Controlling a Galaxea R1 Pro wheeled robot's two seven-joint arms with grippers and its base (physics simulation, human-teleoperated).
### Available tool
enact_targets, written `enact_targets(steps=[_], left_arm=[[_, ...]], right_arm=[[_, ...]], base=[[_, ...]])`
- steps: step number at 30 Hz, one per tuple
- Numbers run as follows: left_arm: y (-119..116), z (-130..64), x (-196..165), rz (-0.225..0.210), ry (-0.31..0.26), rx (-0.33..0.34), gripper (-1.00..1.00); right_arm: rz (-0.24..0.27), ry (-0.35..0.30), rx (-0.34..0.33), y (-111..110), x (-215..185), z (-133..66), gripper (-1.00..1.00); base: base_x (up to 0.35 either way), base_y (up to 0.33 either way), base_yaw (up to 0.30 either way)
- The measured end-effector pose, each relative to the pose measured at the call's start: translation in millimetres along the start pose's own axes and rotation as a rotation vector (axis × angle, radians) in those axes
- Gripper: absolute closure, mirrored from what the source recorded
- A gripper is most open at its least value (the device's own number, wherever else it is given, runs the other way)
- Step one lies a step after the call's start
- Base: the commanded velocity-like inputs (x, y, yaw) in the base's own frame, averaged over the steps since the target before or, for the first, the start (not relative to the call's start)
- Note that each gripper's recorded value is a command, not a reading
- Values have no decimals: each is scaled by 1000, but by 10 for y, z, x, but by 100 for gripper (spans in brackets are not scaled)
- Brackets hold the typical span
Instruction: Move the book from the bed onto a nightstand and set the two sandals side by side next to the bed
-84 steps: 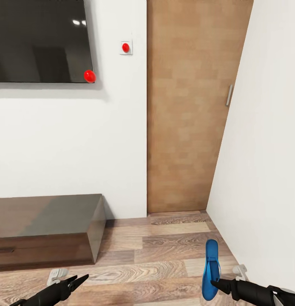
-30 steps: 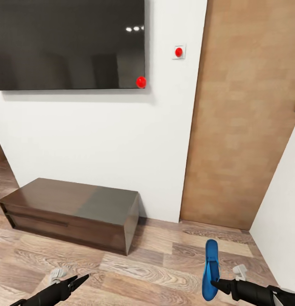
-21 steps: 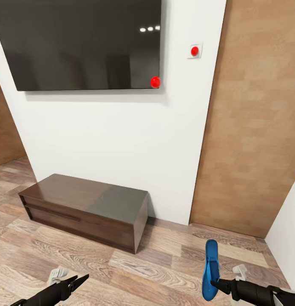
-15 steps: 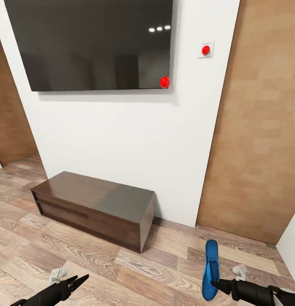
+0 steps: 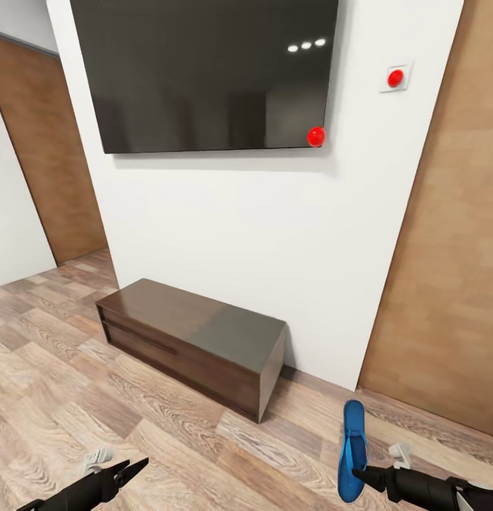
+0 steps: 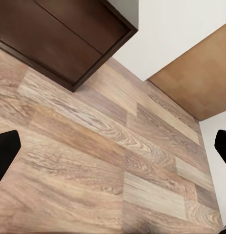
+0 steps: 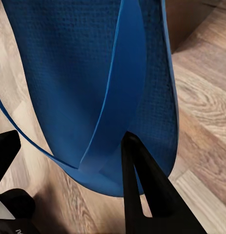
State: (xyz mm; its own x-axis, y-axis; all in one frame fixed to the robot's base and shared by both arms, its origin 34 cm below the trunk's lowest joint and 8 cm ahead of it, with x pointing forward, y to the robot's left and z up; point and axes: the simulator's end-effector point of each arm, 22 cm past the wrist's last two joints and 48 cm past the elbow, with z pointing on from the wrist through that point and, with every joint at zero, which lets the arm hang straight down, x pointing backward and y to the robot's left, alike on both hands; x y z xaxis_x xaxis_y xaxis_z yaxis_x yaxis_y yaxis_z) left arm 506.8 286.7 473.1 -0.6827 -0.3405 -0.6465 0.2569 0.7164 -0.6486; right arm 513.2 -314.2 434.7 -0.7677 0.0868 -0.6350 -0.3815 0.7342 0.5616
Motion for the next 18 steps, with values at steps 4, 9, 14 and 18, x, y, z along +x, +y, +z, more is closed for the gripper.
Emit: enact_targets(steps=[4,9,14,18], left_arm=[[0,0,0,0,0,0,-100],[0,1,-2,0,0,0,-100],[0,0,0,0,0,0,-100],[0,0,-1,0,0,0,-100]], right_arm=[[0,0,1,-2,-4,0,100],[0,0,1,-2,0,0,100],[0,0,1,-2,-2,0,100],[0,0,1,-2,-3,0,100]], base=[[0,0,288],[0,0,287],[0,0,287],[0,0,288]])
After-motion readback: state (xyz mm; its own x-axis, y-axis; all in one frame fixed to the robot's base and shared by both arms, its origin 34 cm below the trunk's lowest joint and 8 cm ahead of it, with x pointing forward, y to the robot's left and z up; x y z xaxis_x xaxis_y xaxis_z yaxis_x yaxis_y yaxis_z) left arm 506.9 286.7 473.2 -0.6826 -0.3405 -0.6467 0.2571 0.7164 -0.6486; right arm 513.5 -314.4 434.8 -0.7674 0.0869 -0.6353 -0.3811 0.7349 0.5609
